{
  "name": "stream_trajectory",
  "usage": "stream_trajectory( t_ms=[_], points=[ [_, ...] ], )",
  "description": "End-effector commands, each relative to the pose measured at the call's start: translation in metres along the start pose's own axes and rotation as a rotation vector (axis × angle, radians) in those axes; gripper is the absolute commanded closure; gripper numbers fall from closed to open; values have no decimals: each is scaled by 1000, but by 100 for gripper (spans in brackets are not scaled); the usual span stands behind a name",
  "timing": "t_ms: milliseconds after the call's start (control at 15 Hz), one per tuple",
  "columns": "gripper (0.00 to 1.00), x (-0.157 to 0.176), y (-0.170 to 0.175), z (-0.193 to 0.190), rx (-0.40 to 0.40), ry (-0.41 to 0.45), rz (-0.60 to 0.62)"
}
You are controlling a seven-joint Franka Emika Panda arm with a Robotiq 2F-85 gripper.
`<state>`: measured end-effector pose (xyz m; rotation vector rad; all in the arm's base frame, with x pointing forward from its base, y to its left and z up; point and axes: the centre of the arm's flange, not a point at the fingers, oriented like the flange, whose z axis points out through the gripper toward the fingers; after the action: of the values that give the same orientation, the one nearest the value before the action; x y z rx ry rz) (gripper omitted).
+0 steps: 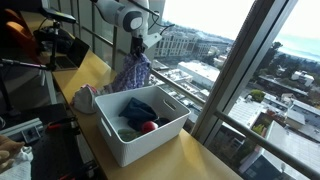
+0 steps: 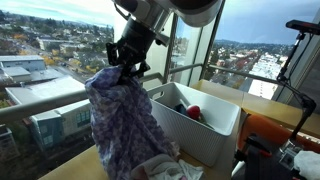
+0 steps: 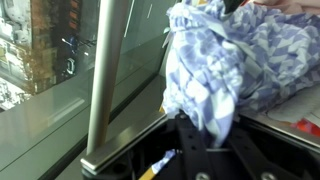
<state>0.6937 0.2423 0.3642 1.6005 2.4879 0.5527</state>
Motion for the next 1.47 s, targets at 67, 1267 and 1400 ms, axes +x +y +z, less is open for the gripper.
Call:
stream_trajectory(
  t_ms=[67,1267,1400],
  points=[
    [97,-45,7,-119,-129,-97,36],
    [97,-185,-52,-442,-461,-396,284],
    [97,-191,-59,-417,-425,-384,292]
  ],
)
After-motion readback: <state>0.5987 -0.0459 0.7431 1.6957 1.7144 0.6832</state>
